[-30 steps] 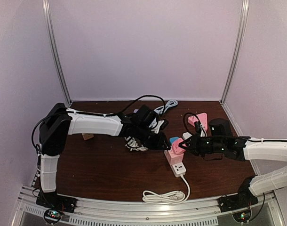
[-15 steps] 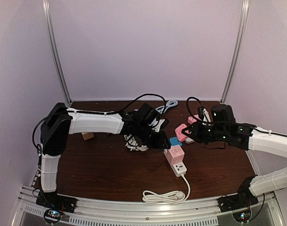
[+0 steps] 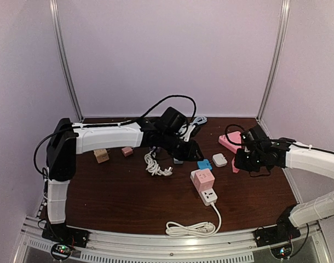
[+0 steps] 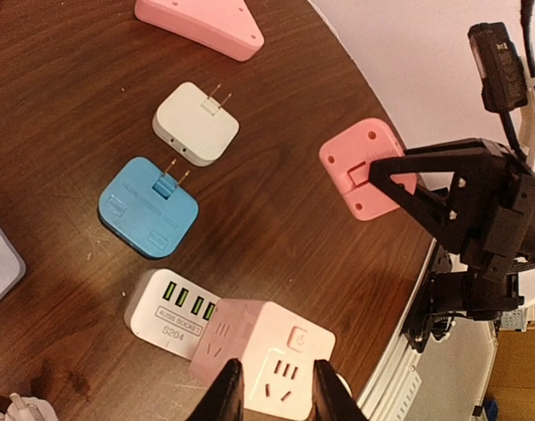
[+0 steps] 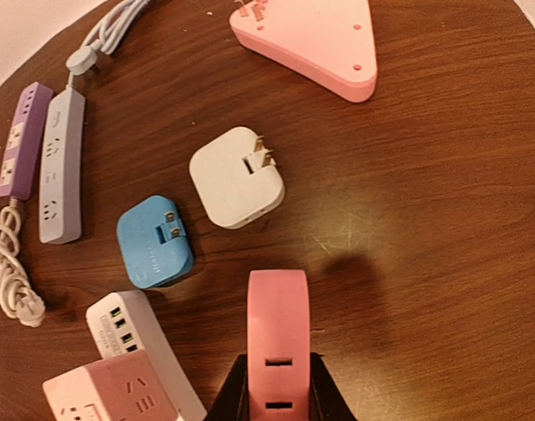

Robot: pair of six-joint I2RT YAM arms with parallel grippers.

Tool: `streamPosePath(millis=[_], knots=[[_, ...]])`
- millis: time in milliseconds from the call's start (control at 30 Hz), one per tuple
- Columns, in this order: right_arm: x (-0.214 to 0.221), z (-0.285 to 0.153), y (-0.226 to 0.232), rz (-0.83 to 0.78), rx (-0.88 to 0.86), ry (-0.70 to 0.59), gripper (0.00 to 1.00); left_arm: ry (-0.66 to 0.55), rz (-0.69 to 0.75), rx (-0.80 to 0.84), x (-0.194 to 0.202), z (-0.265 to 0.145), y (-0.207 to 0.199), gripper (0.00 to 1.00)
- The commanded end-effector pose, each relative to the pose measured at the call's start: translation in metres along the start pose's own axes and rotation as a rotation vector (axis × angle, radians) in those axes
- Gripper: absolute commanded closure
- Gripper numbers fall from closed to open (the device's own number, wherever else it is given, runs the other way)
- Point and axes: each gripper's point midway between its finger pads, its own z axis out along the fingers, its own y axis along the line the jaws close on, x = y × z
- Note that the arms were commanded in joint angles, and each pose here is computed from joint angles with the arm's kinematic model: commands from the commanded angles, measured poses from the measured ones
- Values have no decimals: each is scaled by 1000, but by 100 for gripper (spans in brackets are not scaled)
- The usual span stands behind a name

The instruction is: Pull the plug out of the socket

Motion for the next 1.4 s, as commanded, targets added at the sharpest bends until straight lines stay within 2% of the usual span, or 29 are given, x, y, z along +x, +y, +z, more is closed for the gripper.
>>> streamPosePath(millis=[0, 133, 367, 667, 1033, 1367], knots=[[0, 11, -34, -70, 190, -23, 94, -58, 50, -12, -12, -28, -8, 73], [4, 25, -46, -125, 288, 6, 92, -69, 45, -39, -9, -42, 3, 74], [9, 42, -51, -181, 357, 33, 83, -103, 46, -90, -6, -63, 15, 73], [15, 50, -38, -204, 314, 54, 63, -109, 43, -109, 1, -68, 21, 74], [10, 35, -5, -206, 170, 30, 54, -103, 38, -113, 3, -66, 24, 73], [15, 0, 53, -305, -50, 22, 29, -94, 19, -131, 9, -64, 33, 73]])
